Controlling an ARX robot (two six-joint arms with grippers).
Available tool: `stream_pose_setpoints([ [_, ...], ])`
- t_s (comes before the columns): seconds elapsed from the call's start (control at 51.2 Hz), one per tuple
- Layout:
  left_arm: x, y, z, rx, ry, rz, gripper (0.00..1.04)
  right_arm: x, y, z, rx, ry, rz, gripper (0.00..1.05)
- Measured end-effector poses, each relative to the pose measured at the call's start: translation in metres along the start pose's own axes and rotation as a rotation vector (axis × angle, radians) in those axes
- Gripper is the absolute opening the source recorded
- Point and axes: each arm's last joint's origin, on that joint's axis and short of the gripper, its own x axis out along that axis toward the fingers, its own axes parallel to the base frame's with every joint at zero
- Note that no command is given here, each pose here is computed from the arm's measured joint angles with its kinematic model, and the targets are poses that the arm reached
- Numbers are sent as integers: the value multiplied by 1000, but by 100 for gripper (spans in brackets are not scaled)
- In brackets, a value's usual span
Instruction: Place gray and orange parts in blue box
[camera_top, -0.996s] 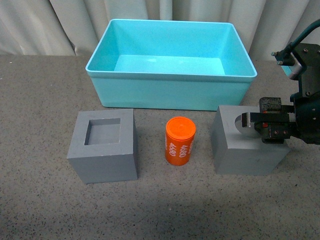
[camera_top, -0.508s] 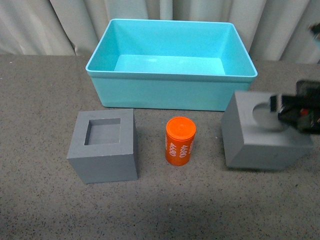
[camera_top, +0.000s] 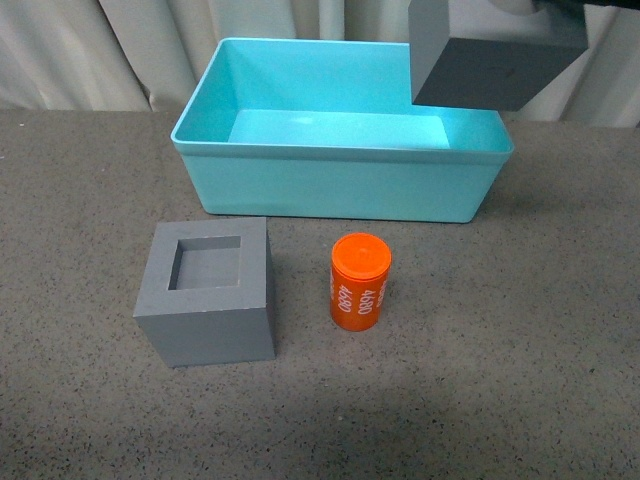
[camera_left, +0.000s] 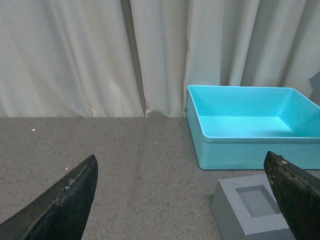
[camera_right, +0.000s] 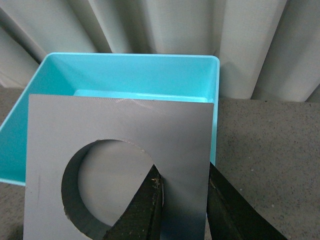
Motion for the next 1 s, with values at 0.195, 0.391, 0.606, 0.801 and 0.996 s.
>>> stream_pose_setpoints([
  [0.195,0,0,0,0,0,0,98,57,-3,4,-1,76,-6,18],
  [0.391,0,0,0,0,0,0,98,91,-8,-5,6,147,-10,18],
  [0.606,0,0,0,0,0,0,98,119,-12,-24,5,264,-27,18],
  [0.801,0,0,0,0,0,0,98,134,-14,-34,12,327,-31,18],
  [0.996,0,0,0,0,0,0,98,143,-14,-39,21,363,-25,18],
])
